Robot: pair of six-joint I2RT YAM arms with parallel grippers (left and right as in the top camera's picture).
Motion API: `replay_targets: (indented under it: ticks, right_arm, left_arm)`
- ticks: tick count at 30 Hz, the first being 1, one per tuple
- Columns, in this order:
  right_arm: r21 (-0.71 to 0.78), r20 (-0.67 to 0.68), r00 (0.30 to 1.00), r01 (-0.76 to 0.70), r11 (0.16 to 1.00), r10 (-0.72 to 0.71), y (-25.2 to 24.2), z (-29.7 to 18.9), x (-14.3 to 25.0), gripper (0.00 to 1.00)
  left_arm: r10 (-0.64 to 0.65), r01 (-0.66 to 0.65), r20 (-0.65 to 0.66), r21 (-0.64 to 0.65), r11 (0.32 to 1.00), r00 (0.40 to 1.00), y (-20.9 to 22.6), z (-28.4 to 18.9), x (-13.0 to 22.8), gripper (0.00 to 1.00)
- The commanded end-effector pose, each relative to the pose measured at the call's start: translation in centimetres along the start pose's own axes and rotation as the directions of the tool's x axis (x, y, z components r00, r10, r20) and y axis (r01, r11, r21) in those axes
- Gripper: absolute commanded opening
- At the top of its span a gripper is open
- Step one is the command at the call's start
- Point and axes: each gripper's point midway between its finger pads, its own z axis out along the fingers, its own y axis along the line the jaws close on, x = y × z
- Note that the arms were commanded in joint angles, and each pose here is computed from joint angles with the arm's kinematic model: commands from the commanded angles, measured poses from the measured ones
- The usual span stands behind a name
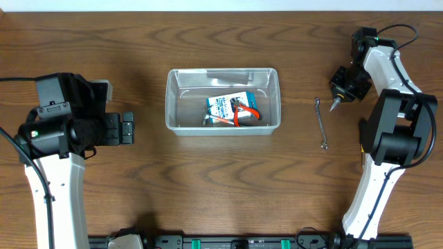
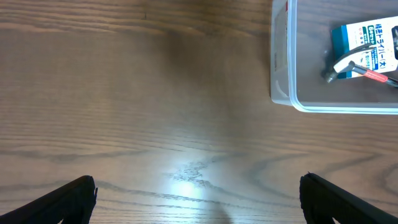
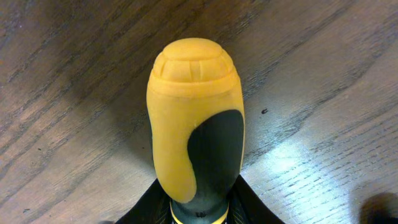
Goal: Pack container
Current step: 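Carry the screwdriver with the right gripper into the container and release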
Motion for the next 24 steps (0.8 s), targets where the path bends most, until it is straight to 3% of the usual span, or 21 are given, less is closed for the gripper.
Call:
replay_targets:
  ticks: [1,8,10,12,15,18,22,24]
  right_arm:
    - [0.039,-0.046,0.998,0.048,0.998,-0.046,-1.3,1.8,0.5,0.01]
    - [-0.011,0.104,0.955,0.281,0.96,-0.278,1.4,-5.2,-0.7,0.01]
    - [-0.016,0.19,0.904,0.394,0.919,-0.384,3.0,-8.7,-0.6,0.01]
    - [-0.005,0.275,0.806,0.547,0.837,-0.524,5.0,-12.2,0.1,0.01]
    - [0.058,0.368,0.554,0.788,0.613,-0.747,8.5,-16.8,3.0,0.01]
    - [0.137,0.407,0.223,0.944,0.301,-0.886,11.9,-20.1,7.7,0.01]
    - [0.246,0.402,-0.231,0.959,-0.138,-0.886,16.6,-22.3,15.1,0.01]
    - [0.282,0.377,-0.374,0.918,-0.279,-0.847,18.1,-22.2,17.6,0.01]
  left_arm:
    - [0.013,-0.013,-0.009,0.009,1.0,1.0,-0.2,0.2,0.3,0.98]
    - [0.013,-0.013,-0.008,0.009,1.0,1.0,-0.2,0.2,0.3,0.98]
    - [0.006,-0.006,-0.008,0.009,1.0,1.0,-0.2,0.2,0.3,0.98]
    - [0.004,-0.004,-0.008,0.009,1.0,1.0,-0.2,0.2,0.3,0.98]
    - [-0.006,0.006,-0.009,0.009,1.0,1.0,-0.2,0.2,0.3,0.98]
    - [-0.013,0.013,-0.009,0.009,1.0,1.0,-0.2,0.2,0.3,0.98]
    - [-0.013,0.013,-0.009,0.009,1.0,1.0,-0.2,0.2,0.3,0.98]
    - [-0.024,0.024,-0.009,0.009,1.0,1.0,-0.2,0.2,0.3,0.98]
